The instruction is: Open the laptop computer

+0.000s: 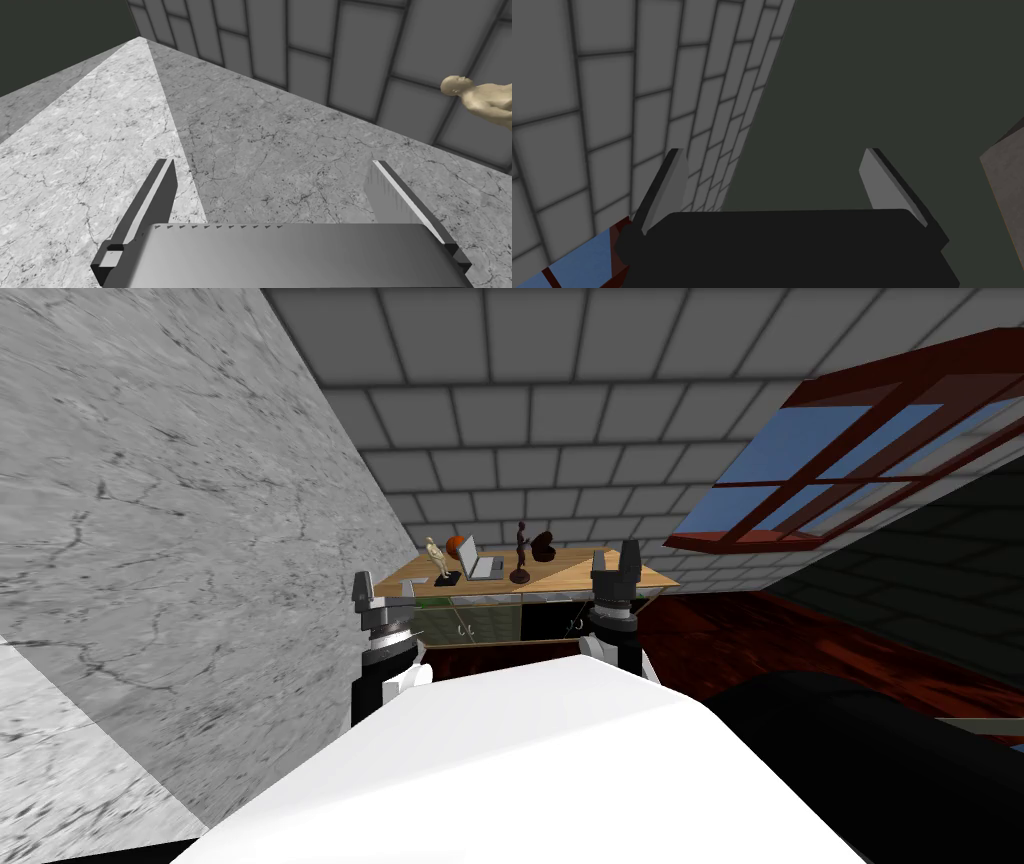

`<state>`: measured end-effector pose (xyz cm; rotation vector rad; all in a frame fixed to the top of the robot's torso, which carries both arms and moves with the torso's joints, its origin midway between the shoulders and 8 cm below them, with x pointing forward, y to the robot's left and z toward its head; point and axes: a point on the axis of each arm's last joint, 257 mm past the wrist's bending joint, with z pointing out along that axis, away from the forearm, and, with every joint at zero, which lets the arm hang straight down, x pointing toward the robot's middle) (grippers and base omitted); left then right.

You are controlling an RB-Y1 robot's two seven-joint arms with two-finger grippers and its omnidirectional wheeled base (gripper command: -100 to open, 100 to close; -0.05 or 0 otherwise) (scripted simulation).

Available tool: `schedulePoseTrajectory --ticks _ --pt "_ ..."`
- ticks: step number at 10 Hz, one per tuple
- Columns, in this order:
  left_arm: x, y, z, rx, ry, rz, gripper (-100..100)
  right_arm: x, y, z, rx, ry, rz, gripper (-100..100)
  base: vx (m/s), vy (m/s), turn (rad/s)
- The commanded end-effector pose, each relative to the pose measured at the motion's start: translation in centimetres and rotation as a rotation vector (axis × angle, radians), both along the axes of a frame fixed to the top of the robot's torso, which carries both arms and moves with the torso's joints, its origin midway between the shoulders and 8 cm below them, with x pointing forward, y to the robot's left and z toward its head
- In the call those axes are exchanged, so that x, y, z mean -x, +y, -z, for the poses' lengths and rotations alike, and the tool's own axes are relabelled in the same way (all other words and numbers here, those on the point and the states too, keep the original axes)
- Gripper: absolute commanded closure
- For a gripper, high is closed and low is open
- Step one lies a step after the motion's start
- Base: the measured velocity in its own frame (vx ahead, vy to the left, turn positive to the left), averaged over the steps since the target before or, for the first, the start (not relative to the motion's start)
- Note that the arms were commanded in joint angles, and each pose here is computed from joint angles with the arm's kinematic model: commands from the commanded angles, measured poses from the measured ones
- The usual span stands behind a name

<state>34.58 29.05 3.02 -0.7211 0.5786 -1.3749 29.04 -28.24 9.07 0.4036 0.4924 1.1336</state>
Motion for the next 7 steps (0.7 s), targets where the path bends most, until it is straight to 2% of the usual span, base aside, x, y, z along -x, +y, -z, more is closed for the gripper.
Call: schedulePoseTrajectory --ticks 1,7 --pt "0.00 0.00 0.00 0.000 0.000 0.000 0 0.00 0.00 0.00 0.000 0.000 0.000 0 0.000 0.000 0.000" --pt "0.01 0.00 -0.01 0.000 0.000 0.000 0 0.01 0.00 -0.01 0.000 0.000 0.000 0 0.000 0.000 0.000"
